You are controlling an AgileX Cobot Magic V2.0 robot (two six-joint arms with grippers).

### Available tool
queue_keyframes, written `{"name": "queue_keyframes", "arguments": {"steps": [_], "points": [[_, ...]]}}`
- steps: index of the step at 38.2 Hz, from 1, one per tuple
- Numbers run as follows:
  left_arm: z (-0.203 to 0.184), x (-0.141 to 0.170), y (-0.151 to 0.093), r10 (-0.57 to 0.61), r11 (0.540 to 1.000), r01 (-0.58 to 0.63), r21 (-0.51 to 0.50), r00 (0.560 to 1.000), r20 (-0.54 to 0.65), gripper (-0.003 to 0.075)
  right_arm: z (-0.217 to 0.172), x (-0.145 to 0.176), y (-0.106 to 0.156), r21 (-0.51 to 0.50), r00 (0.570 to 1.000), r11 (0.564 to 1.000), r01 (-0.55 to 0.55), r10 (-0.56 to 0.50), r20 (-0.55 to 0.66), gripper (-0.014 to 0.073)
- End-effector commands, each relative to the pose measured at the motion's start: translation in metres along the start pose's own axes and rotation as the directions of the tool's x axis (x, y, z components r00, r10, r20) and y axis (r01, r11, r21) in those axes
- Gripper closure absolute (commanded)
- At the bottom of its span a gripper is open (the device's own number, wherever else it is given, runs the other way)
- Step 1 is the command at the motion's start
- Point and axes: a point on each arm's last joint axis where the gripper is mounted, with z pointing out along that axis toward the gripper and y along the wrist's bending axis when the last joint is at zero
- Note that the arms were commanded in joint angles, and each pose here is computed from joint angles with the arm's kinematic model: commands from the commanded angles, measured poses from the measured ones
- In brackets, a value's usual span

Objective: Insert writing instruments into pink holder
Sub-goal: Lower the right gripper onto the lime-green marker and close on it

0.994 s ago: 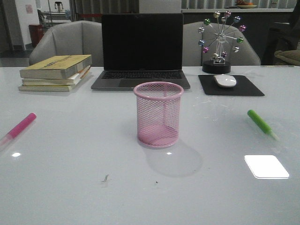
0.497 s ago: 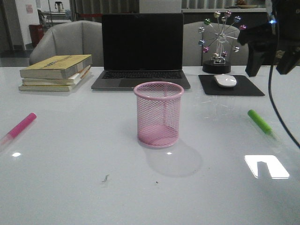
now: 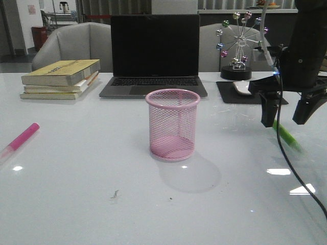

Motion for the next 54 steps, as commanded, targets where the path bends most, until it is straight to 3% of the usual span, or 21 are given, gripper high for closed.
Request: {"name": "queue_keyframes", "arguments": {"steps": [1, 22, 33, 37, 44, 50, 54], "points": [[-0.002, -0.021, 0.002, -0.016, 1.000, 0.018, -0.018, 0.993, 0.121, 0.0293, -0.027, -0.011, -0.001, 0.000, 0.995, 1.000, -0.001, 0.001, 0.095, 0.0055], [-0.002, -0.021, 0.002, -0.016, 1.000, 0.018, -0.018, 0.992, 0.124, 0.0293, -0.015, -0.010, -0.001, 0.000, 0.998, 1.000, -0.002, 0.002, 0.070, 0.0055], [-0.002, -0.021, 0.002, -0.016, 1.000, 0.018, -0.019, 0.992, 0.125, 0.0293, 0.002, -0.005, -0.001, -0.004, 1.000, 1.000, -0.006, 0.006, -0.004, 0.0058], [-0.002, -0.021, 0.002, -0.016, 1.000, 0.018, -0.019, 0.992, 0.127, 0.0293, 0.004, -0.004, -0.001, -0.004, 1.000, 1.000, -0.007, 0.007, -0.014, 0.0152], [-0.002, -0.021, 0.002, -0.015, 1.000, 0.018, -0.020, 0.991, 0.131, 0.0293, 0.004, -0.005, -0.001, -0.004, 1.000, 1.000, -0.007, 0.007, -0.007, 0.0554], [-0.002, -0.021, 0.002, -0.015, 1.000, 0.018, -0.020, 0.991, 0.131, 0.0293, -0.004, -0.011, 0.000, -0.016, 0.999, 1.000, -0.014, 0.014, 0.033, 0.0540], [-0.002, -0.021, 0.002, -0.015, 1.000, 0.018, -0.020, 0.991, 0.131, 0.0293, -0.025, -0.020, 0.002, -0.025, 0.991, 1.000, -0.014, 0.017, 0.130, 0.0539]]}}
